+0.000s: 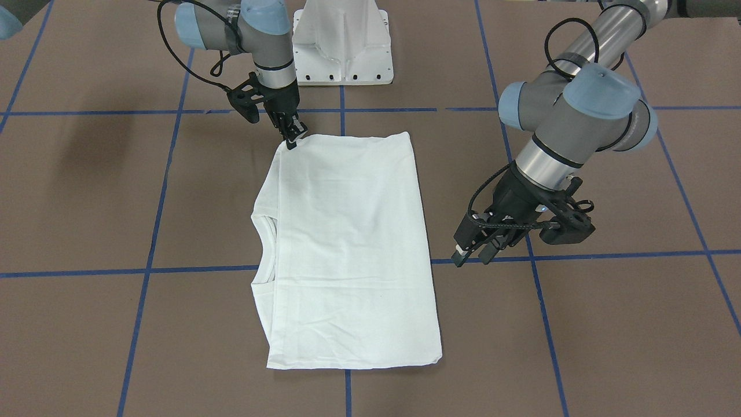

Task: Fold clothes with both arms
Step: 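Move the right gripper to its nearest hem corner while the left gripper lowers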

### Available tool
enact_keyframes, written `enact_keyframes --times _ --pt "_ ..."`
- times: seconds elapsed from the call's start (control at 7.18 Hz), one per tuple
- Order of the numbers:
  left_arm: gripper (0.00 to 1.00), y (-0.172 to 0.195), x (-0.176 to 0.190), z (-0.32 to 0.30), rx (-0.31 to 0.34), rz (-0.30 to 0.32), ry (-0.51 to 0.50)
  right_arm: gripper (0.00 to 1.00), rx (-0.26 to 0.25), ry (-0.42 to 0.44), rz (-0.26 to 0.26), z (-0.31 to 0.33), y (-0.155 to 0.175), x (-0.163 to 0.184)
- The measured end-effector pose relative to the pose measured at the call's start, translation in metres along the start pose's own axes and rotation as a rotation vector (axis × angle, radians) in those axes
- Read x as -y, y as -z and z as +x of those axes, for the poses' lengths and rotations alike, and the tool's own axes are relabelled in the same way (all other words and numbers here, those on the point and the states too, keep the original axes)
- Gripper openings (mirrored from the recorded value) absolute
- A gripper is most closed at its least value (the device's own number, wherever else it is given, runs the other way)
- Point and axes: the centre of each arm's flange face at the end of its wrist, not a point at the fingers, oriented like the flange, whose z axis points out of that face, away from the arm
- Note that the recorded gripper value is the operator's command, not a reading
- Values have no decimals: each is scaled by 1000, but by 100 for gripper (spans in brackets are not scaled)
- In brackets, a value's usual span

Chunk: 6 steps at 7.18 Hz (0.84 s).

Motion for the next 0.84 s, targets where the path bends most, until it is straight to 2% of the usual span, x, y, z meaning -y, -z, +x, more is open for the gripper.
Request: enact_keyframes --times 0.42,0.56,0.84 --pt "69 9 -14 0 -17 -11 25 0 15 0 -18 0 17 4" --pt "69 14 -41 -4 -29 -41 67 0 21 -1 -23 2 23 6" --pt "68 5 -131 -14 -21 -105 173 0 29 -1 -30 5 30 10"
